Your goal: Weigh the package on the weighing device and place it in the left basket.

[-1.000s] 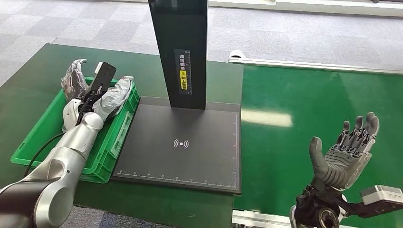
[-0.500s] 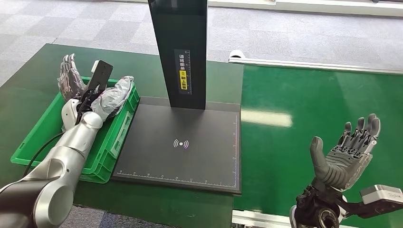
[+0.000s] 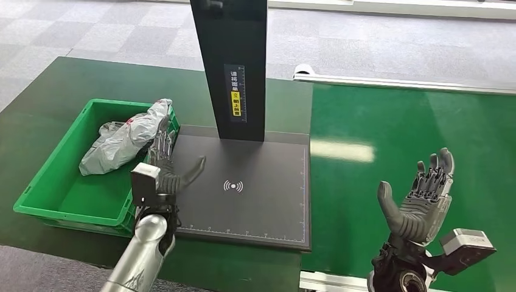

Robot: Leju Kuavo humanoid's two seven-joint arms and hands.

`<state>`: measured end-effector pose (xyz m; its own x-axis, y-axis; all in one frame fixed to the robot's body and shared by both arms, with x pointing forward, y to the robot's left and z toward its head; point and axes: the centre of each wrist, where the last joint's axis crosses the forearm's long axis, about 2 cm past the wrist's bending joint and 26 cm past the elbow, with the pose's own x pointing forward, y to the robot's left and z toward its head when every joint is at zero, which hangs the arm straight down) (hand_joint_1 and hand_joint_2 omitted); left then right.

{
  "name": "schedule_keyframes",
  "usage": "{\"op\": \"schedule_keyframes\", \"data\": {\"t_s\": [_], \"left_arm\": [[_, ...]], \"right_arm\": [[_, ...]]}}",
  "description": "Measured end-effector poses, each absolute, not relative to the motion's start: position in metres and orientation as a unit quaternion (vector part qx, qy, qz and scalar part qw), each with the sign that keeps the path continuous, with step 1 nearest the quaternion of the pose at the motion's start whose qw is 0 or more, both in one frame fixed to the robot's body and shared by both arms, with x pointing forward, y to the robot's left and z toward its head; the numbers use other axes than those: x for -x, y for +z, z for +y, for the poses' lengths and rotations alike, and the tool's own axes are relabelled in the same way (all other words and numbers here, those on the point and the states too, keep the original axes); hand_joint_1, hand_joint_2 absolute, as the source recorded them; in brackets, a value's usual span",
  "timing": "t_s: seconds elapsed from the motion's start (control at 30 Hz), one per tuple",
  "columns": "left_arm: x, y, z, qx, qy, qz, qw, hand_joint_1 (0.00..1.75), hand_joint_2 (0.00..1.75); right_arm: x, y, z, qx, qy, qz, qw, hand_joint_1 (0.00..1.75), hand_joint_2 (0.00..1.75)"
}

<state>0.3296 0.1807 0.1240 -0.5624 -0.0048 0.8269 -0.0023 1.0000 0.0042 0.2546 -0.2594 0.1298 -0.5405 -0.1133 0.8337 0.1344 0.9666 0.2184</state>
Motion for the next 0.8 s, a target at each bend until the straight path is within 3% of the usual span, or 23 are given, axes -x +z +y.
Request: {"op": "schedule_keyframes", "data": {"t_s": [0.3,0.8], "left_arm": [[-0.255,0.103,0.126,0.136,-0.002,-0.852,0.505,0.0,1.75],[-0.24,0.089,0.124,0.17,0.028,-0.825,0.538,0.0,1.75]], "right_arm": [[-0.239,0.105,-0.222,-0.034,-0.091,-0.835,0.542,0.0,1.75],[-0.228,0.087,-0.177,-0.08,-0.048,-0.803,0.588,0.0,1.75]]}}
